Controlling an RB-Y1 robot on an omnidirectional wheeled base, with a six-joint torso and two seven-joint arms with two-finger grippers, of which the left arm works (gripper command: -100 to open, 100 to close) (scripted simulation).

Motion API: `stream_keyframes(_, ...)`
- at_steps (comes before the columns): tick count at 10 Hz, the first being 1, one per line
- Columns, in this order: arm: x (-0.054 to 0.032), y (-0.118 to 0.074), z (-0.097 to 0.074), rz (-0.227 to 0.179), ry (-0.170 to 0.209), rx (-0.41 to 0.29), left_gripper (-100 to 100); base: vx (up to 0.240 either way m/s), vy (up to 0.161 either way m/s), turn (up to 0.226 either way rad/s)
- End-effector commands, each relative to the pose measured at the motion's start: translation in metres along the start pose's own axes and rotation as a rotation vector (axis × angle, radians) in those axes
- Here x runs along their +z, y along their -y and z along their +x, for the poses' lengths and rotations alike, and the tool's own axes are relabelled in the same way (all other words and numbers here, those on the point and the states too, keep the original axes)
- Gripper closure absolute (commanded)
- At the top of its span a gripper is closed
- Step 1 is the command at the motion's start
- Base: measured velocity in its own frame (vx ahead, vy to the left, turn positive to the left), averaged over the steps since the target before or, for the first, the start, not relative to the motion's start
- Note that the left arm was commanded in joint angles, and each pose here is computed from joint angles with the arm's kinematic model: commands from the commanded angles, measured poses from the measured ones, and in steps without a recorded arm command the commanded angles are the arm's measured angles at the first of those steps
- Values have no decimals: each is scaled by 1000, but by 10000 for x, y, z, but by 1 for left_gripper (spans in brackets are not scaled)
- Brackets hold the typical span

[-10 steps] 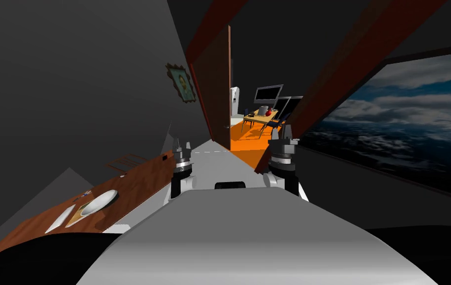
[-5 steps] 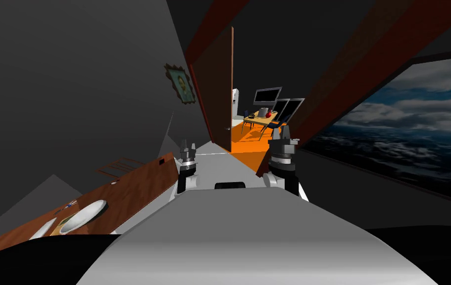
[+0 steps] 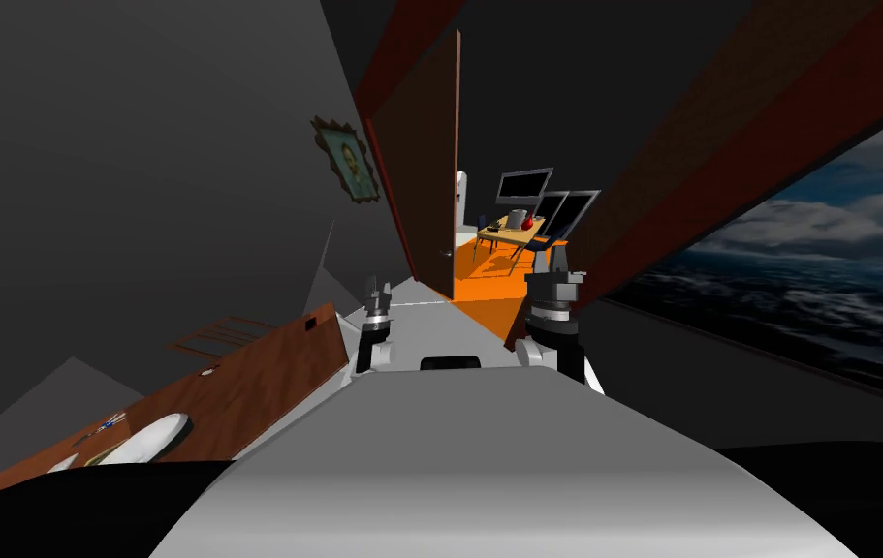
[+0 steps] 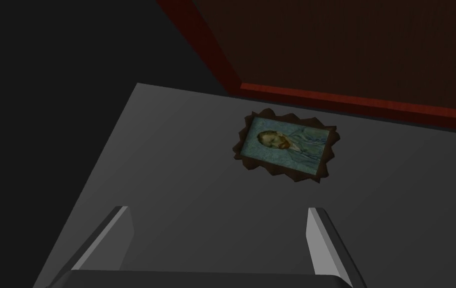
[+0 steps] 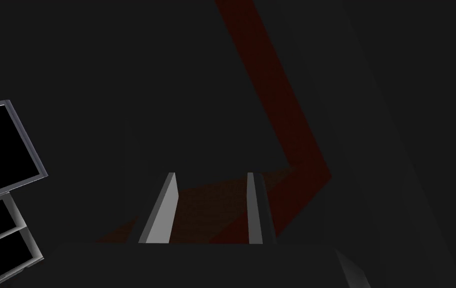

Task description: Push the door open

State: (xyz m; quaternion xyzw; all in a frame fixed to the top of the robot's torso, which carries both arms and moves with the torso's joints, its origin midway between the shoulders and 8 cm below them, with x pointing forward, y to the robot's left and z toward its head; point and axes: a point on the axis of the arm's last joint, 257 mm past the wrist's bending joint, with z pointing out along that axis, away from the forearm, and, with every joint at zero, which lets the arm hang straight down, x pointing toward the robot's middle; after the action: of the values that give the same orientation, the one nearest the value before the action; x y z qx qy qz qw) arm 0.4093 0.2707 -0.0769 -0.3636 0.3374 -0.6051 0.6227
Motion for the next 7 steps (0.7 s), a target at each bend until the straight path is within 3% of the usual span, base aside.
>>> stream_keyframes(1, -5, -107, 60, -14, -14, -6, -100, 92, 32, -20)
stream_keyframes(7, -57, -570, 344, -76, -78, -32, -100, 112, 39, -26)
